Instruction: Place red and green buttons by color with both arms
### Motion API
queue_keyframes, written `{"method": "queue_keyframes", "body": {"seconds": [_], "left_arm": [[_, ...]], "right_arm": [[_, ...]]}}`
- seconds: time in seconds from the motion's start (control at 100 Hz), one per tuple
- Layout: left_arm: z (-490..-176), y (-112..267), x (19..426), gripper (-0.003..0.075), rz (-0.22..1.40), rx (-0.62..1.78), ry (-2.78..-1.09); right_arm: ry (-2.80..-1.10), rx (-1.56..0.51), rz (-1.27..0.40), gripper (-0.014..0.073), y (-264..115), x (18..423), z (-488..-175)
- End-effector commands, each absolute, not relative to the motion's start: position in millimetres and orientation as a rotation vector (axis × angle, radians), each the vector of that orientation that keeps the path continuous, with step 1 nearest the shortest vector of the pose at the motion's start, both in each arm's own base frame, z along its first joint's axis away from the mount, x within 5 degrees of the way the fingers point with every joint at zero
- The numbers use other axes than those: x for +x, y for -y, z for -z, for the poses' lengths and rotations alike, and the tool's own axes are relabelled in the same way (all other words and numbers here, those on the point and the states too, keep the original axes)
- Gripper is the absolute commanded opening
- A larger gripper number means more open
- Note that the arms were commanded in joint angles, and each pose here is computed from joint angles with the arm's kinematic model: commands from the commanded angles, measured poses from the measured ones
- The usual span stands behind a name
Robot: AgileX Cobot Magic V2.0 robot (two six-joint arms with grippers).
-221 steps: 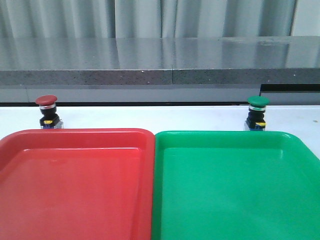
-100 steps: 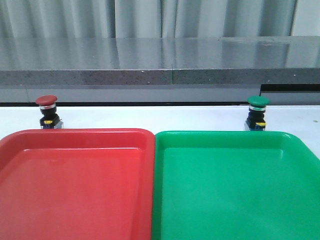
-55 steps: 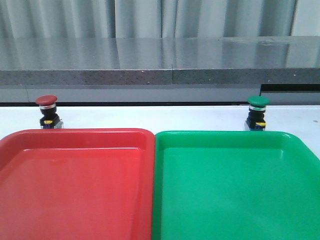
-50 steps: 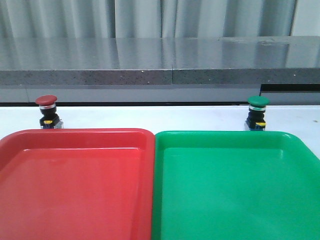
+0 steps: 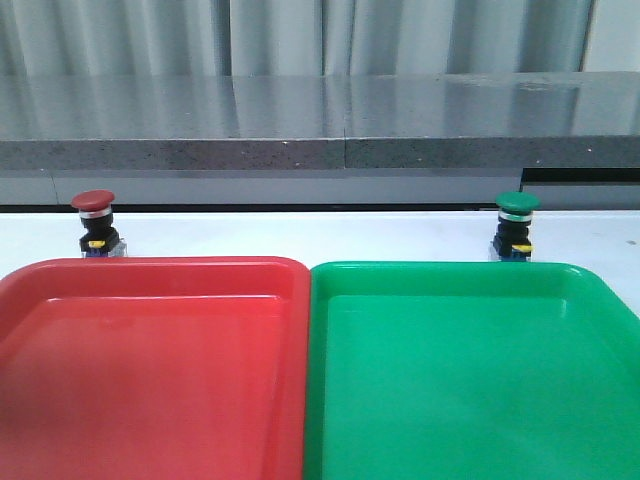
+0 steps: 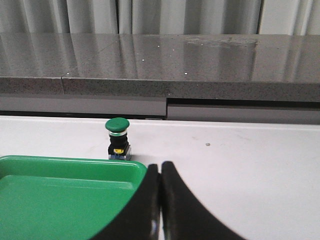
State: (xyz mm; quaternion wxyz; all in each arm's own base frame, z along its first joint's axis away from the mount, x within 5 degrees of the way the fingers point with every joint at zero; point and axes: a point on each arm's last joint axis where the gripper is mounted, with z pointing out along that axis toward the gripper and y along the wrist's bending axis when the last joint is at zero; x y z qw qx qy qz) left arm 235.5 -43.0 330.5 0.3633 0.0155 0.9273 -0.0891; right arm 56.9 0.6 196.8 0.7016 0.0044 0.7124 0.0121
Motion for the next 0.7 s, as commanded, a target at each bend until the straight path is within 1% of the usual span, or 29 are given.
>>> {"method": "queue_keyframes", "body": {"seconds": [0.0,0.15,0.34,0.53,0.69], "left_arm": [[-344,52,262,0.0608,0.236,0.067,-2.307],[-332,64,308,0.0606,0.217,0.095,-2.357],[-302,74,358,0.0606,0.190,0.110,-2.435],[-271,79,392,0.0606,0.150,0.132,-2.496],[-249,82,410,0.0606,0.144,0.133,-2.536]], "right_arm": [[-1.479,0.010,-0.019,-0.0066,0,55,-209],[-1.479,0.010,-0.019,-0.0066,0,55,-209],[-1.479,0.010,-0.019,-0.0066,0,55,-209],[-1.479,0.010,-0.019,-0.0066,0,55,-209],[-1.479,0.010,-0.019,-0.0066,0,55,-209]]}}
